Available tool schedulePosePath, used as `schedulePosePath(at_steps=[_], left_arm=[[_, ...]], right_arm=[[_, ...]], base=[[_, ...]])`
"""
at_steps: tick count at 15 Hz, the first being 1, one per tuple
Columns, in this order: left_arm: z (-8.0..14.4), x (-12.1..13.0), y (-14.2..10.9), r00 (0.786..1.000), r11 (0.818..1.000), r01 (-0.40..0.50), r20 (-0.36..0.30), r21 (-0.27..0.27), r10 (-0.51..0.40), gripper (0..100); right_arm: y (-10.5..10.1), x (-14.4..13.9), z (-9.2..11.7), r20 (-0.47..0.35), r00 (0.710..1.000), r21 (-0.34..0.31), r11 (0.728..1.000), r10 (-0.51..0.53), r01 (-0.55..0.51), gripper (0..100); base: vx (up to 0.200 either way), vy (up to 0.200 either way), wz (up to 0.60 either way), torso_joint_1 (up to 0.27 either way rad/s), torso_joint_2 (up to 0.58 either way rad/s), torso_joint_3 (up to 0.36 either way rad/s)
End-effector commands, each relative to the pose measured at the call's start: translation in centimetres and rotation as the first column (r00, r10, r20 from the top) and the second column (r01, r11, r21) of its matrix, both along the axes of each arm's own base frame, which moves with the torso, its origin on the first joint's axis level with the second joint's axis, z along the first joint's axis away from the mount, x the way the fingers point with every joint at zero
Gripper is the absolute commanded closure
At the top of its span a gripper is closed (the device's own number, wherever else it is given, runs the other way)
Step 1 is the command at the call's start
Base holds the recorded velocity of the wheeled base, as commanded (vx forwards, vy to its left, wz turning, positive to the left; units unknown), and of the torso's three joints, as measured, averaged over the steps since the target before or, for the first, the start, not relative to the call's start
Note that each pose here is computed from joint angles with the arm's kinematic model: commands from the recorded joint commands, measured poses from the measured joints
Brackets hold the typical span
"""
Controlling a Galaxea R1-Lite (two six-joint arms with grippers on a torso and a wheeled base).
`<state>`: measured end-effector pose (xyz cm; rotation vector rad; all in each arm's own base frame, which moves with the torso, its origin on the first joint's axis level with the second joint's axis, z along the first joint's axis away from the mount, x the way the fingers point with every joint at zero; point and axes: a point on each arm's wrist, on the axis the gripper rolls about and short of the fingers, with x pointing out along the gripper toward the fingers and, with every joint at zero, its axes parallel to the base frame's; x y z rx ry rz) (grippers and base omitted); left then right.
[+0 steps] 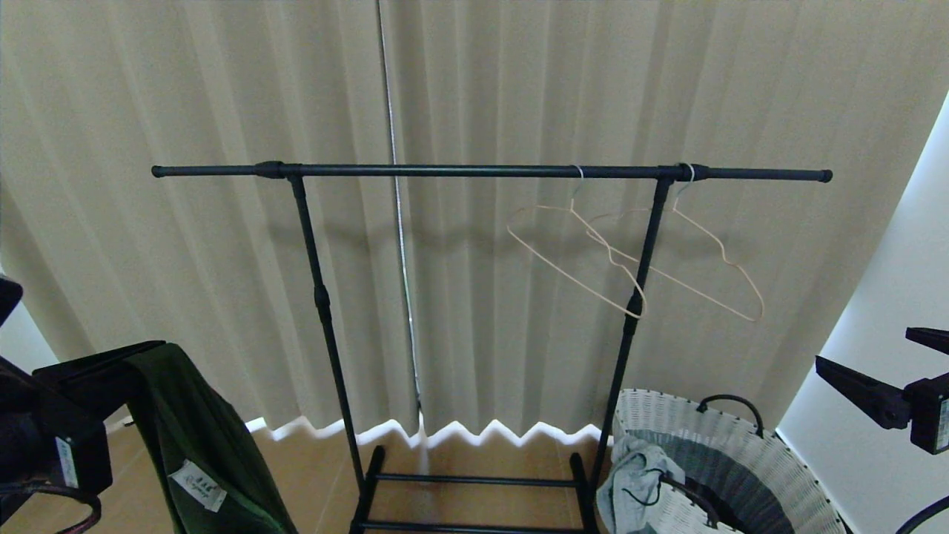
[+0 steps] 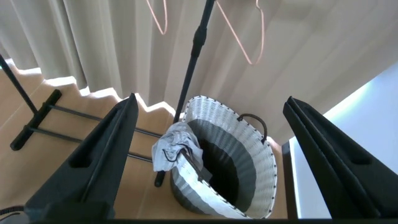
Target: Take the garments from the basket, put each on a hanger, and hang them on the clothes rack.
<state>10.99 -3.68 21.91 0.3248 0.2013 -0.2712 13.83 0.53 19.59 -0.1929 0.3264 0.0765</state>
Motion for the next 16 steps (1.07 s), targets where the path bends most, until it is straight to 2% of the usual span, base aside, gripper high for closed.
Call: schedulePosePath(at_steps=[1, 10, 13, 16], left_arm=[[0.01, 0.07, -0.03, 1.0, 1.0, 0.0, -0.001, 0.003, 0.0, 100], [-0.05, 0.11, -0.1, 1.0, 1.0, 0.009, -0.001, 0.013, -0.009, 100], [-0.29, -0.01, -0.08, 1.0, 0.999, 0.015, -0.001, 0.034, -0.015, 100], [-0.23, 0.12, -0.11, 1.0, 1.0, 0.012, 0.008, 0.026, -0.012, 100]], right_arm=[[0.0, 0.07, -0.04, -0.003, 1.0, 0.0, 1.0, 0.001, -0.001, 0], [0.01, 0.26, 0.03, -0.004, 1.0, -0.003, 1.0, 0.002, -0.002, 0], [0.01, 0.21, -0.04, -0.006, 1.0, -0.003, 1.0, 0.002, -0.002, 0], [0.01, 0.22, -0.15, -0.01, 1.0, -0.003, 1.0, 0.002, -0.002, 0]], base=[[0.0, 0.0, 0.0, 0.0, 0.0, 0.0], [0.2, -0.2, 0.0, 0.005, 0.0, 0.002], [0.0, 0.0, 0.0, 0.0, 0.0, 0.0], [0.0, 0.0, 0.0, 0.0, 0.0, 0.0]])
